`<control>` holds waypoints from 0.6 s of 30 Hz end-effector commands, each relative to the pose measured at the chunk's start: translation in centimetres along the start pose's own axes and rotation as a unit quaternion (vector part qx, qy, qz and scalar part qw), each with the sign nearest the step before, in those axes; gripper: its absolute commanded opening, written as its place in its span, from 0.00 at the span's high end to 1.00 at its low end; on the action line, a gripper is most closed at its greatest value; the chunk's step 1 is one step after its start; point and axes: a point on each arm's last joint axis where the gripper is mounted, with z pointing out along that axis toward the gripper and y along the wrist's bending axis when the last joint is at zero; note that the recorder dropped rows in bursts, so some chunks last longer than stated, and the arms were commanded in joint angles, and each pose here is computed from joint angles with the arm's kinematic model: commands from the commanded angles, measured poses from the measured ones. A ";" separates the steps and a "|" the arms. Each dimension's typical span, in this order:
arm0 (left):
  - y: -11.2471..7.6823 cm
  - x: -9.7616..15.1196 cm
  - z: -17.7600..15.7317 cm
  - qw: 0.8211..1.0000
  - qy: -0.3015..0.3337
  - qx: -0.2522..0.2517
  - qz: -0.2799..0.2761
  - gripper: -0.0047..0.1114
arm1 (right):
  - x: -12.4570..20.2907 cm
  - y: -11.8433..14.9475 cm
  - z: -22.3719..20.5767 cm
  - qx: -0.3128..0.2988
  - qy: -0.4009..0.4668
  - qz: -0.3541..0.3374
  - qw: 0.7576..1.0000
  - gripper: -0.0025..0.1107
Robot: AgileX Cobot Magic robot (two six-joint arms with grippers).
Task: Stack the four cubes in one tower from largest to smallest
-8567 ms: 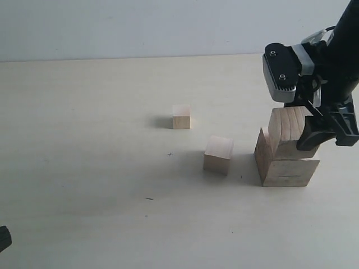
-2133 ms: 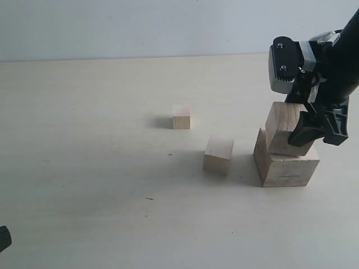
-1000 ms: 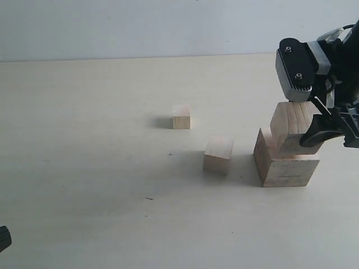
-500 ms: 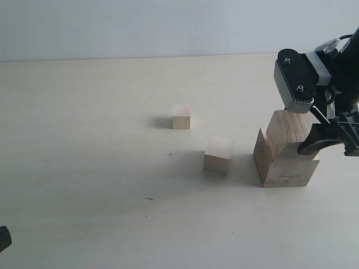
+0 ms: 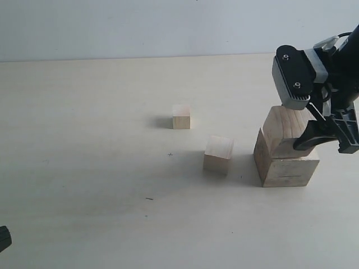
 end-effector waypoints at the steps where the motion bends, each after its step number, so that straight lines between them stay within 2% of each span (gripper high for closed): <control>1: 0.0 -0.1 -0.1 1.000 -0.006 -0.002 -0.003 0.96 | -0.1 -0.1 0.4 -0.001 -0.005 0.001 1.000 0.55; 18: 0.0 -0.1 -0.1 1.000 -0.006 -0.002 -0.003 0.96 | 0.0 0.2 -0.7 0.010 0.005 0.024 1.000 0.55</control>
